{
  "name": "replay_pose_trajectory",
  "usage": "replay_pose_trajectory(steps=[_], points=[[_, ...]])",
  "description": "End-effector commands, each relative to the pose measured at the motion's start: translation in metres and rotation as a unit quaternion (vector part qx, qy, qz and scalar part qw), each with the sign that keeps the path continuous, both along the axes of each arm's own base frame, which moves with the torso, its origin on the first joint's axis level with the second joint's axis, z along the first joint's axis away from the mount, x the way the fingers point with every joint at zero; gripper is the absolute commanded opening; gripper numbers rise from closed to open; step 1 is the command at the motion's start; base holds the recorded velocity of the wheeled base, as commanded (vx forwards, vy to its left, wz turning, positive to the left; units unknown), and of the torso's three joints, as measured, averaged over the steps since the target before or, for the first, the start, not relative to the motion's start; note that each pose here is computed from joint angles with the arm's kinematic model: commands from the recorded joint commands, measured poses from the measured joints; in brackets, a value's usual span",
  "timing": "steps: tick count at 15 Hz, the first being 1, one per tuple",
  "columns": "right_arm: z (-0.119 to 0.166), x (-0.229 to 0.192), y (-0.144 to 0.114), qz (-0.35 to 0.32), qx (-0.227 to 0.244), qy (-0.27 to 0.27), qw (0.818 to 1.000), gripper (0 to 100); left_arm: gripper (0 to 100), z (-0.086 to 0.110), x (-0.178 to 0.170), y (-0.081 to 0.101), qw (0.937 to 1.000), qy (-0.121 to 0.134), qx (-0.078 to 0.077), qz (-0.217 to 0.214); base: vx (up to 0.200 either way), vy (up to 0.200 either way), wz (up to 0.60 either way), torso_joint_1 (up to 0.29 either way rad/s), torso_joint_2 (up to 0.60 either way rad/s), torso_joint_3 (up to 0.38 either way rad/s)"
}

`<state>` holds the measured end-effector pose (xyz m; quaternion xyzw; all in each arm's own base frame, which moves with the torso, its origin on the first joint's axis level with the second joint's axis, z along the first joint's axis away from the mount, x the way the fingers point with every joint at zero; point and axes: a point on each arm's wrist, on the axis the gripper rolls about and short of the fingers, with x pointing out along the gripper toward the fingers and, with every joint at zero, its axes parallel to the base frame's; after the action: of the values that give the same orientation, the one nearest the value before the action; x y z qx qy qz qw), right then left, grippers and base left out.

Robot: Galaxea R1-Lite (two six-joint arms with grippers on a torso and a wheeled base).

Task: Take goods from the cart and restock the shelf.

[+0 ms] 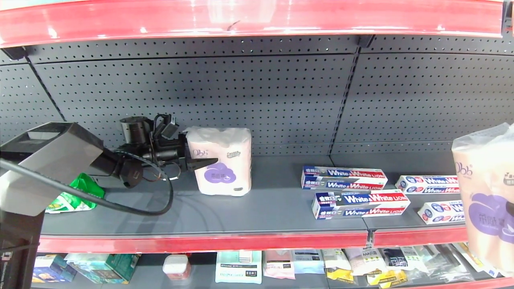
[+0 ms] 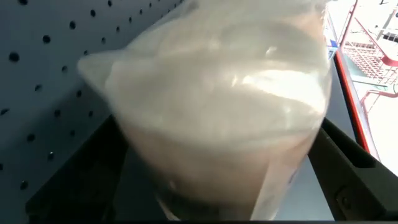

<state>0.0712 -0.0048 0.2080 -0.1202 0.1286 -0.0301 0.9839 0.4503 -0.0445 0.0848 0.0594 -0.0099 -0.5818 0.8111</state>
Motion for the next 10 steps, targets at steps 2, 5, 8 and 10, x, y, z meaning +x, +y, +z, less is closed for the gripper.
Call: replay_pose_trajectory(steps=[2, 5, 8, 10], points=[[0.000, 0.000, 0.000, 0.000, 0.000, 0.000, 1.000, 0, 0, 0.001, 0.000, -0.003, 1.0000, 0.005, -0.002, -0.001, 0.000, 0.000, 0.00, 0.000, 0.00, 0.000], [0.000, 0.000, 0.000, 0.000, 0.000, 0.000, 1.000, 0, 0, 0.002, 0.000, -0.003, 0.9999, 0.010, -0.006, -0.001, 0.000, 0.000, 0.00, 0.000, 0.00, 0.000], [0.001, 0.000, 0.000, 0.000, 0.000, -0.002, 1.000, 0, 0, -0.001, -0.006, -0.006, 0.9999, 0.010, -0.006, -0.005, 0.000, 0.000, 0.00, 0.000, 0.00, 0.000], [0.002, 0.000, 0.000, 0.000, 0.000, -0.004, 1.000, 0, 0, 0.002, -0.016, -0.006, 0.9999, 0.008, -0.006, -0.006, 0.000, 0.000, 0.00, 0.000, 0.00, 0.000]])
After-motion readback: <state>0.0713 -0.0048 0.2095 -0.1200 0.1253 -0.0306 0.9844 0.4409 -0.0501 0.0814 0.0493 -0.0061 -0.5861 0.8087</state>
